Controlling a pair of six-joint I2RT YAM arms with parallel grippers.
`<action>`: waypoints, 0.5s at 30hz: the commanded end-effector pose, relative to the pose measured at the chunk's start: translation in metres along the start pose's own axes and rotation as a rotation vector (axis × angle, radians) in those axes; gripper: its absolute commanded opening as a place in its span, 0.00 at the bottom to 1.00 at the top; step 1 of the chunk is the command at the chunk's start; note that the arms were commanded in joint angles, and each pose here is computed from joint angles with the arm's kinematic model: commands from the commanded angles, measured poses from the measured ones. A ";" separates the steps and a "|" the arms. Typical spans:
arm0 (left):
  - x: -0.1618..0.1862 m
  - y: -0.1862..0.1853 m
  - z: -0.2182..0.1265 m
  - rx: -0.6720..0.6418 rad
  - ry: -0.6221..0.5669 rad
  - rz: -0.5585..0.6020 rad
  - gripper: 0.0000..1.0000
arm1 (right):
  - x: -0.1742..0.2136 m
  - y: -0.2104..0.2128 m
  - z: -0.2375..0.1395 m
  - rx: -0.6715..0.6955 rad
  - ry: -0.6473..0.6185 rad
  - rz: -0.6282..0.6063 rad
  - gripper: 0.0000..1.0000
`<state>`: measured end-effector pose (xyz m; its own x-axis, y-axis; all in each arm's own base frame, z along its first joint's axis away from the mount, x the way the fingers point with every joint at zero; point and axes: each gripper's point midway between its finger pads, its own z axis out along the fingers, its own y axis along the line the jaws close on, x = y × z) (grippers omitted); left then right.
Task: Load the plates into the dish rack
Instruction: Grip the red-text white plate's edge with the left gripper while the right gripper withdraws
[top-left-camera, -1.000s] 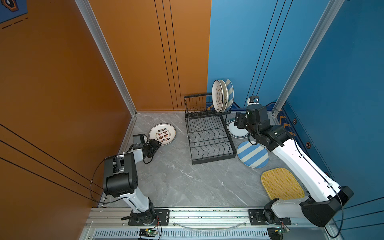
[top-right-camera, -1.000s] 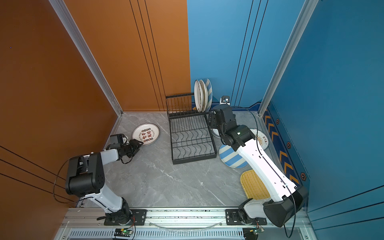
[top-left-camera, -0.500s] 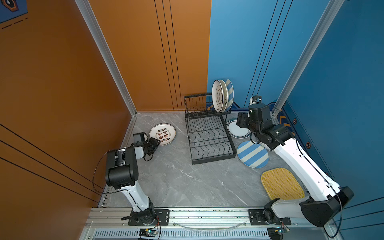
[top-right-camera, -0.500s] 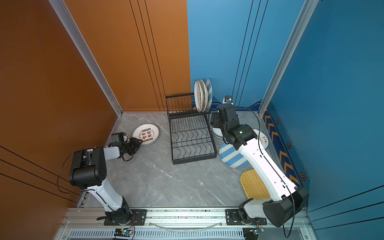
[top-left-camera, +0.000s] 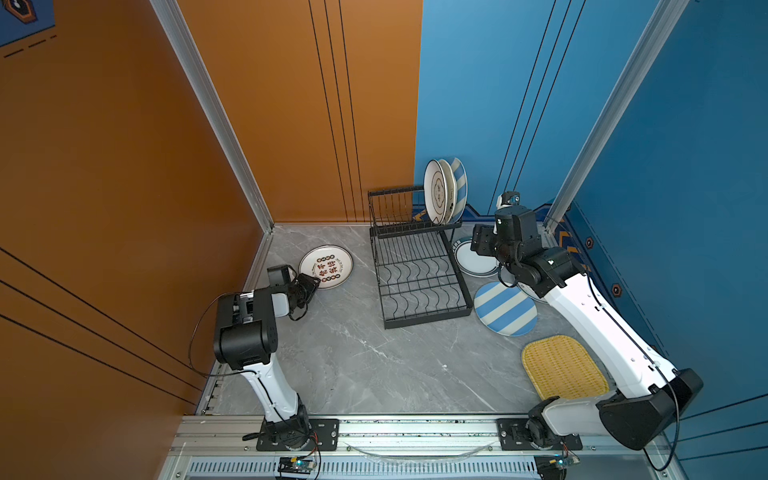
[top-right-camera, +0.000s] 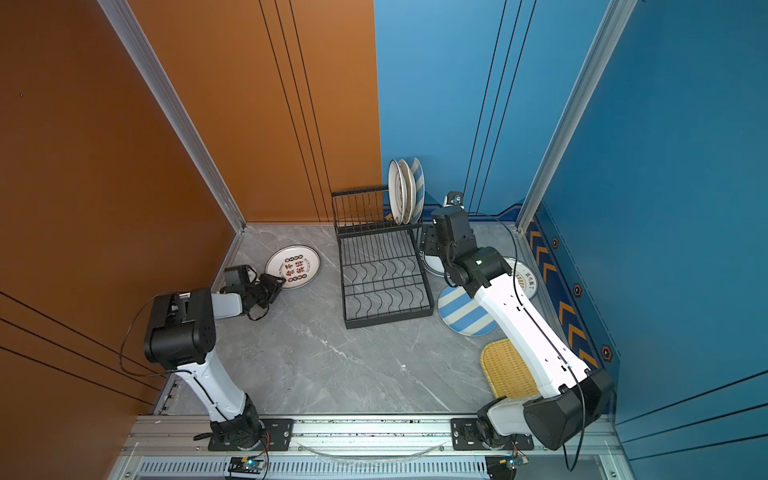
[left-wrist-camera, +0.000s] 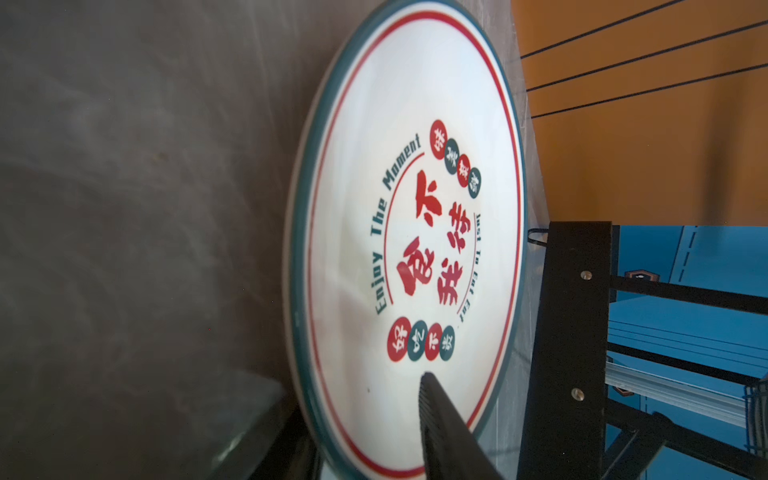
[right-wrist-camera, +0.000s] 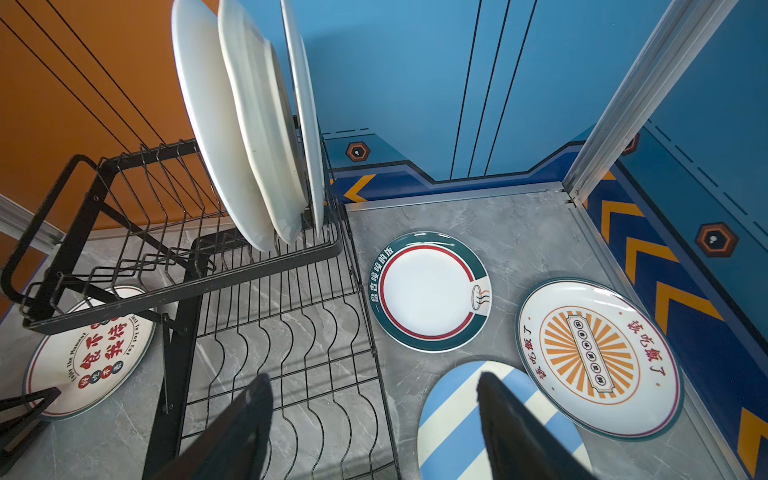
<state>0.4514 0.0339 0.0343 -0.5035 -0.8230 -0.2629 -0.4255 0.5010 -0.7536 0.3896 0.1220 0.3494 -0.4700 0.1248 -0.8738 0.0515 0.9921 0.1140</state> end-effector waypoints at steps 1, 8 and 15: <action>0.000 0.011 0.006 -0.015 0.008 -0.030 0.27 | -0.005 0.003 0.001 -0.017 0.001 0.032 0.78; 0.000 0.023 0.008 -0.017 -0.003 -0.070 0.06 | -0.004 0.003 0.000 -0.023 0.005 0.039 0.78; -0.006 0.019 0.002 0.011 -0.015 -0.089 0.00 | -0.002 0.004 -0.001 -0.035 0.012 0.042 0.78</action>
<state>0.4609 0.0429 0.0398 -0.4553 -0.8580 -0.2377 -0.4022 0.4364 -0.8049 0.3903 0.1245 0.3475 -0.4786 0.1423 -0.8664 0.0439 0.9894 0.1383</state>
